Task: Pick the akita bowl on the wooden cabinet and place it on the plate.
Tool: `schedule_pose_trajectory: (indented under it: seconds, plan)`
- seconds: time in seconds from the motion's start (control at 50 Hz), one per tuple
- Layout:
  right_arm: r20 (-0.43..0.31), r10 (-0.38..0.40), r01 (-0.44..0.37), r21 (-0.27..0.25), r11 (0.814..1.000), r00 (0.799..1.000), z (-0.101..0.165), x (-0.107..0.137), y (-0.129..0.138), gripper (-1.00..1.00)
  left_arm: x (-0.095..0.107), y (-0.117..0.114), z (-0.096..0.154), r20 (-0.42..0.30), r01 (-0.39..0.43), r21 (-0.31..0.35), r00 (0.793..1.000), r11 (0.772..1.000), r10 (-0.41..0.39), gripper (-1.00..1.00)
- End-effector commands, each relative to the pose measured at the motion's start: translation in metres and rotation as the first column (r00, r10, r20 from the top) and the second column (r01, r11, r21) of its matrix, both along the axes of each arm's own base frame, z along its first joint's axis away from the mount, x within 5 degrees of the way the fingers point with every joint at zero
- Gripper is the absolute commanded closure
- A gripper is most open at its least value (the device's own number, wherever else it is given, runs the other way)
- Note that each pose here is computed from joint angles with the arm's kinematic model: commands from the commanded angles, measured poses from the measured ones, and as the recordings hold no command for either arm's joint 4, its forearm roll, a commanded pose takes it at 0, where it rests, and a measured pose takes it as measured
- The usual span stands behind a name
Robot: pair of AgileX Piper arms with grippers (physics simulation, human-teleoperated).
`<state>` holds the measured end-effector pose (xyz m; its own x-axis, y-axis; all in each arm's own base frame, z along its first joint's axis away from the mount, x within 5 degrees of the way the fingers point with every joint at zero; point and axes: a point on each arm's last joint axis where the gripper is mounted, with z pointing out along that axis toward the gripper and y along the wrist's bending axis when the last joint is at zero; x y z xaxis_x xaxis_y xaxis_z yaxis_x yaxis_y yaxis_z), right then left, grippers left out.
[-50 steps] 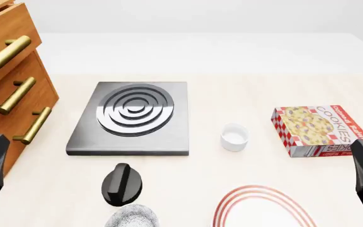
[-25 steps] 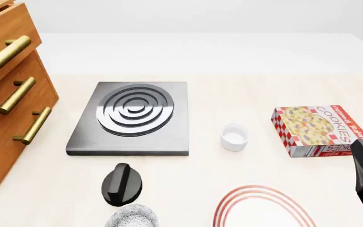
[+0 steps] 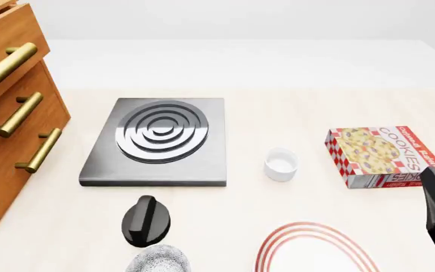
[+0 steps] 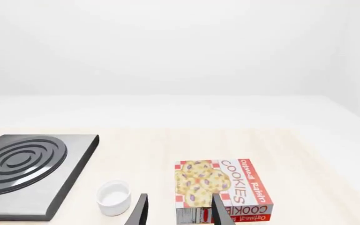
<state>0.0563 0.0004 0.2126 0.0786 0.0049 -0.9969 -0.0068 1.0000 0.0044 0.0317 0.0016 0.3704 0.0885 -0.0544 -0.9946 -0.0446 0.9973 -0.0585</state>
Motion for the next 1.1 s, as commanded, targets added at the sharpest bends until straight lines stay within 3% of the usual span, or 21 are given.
schedule_pose_trajectory:
  seconds: [0.02, 0.2, 0.54, 0.72, 0.88, 0.92, 0.94, 1.02, 1.04, 1.1]
  plan:
    - [0.0, 0.0, 0.0, 0.0, 1.0, 1.0, 0.0, 0.0, 0.0, -1.0, -0.012, 0.0, 0.036, 0.013, -0.028, -0.001, 1.0, 1.0, 0.028, -1.0]
    - [0.0, 0.0, 0.0, 0.0, 1.0, 1.0, 0.0, 0.0, 0.0, -1.0, -0.023, -0.001, 0.064, 0.023, -0.055, -0.009, 0.998, 0.998, 0.055, -1.0]
    - [0.0, 0.0, 0.0, 0.0, 1.0, 1.0, 0.0, 0.0, 0.0, -1.0, -0.002, 0.005, 0.102, -0.009, -0.149, -0.047, 0.989, 0.988, 0.148, -1.0]
    - [0.0, 0.0, 0.0, 0.0, 1.0, 1.0, 0.0, 0.0, 0.0, -1.0, 0.029, 0.016, 0.111, -0.08, -0.225, -0.147, 0.973, 0.963, 0.215, -1.0]
    - [0.0, 0.0, 0.0, 0.0, 1.0, 1.0, 0.0, 0.0, 0.0, -1.0, 0.045, 0.024, 0.116, -0.09, -0.268, -0.166, 0.962, 0.949, 0.256, -1.0]
    - [0.0, 0.0, 0.0, 0.0, 1.0, 1.0, 0.0, 0.0, 0.0, -1.0, 0.055, 0.03, 0.115, -0.11, -0.293, -0.189, 0.955, 0.937, 0.276, -1.0]
    - [0.0, 0.0, 0.0, 0.0, 1.0, 1.0, 0.0, 0.0, 0.0, -1.0, 0.07, 0.039, 0.113, -0.129, -0.33, -0.205, 0.942, 0.921, 0.309, -1.0]
    - [0.0, 0.0, 0.0, 0.0, 1.0, 1.0, 0.0, 0.0, 0.0, -1.0, 0.077, 0.044, 0.111, -0.135, -0.344, -0.209, 0.937, 0.915, 0.322, -1.0]
    - [0.0, 0.0, 0.0, 0.0, 1.0, 1.0, 0.0, 0.0, 0.0, -1.0, 0.106, 0.07, 0.121, -0.128, -0.419, -0.196, 0.907, 0.887, 0.4, -1.0]
    - [0.0, 0.0, 0.0, 0.0, 1.0, 1.0, 0.0, 0.0, 0.0, -1.0, 0.109, 0.074, 0.119, -0.139, -0.432, -0.202, 0.901, 0.879, 0.411, -1.0]
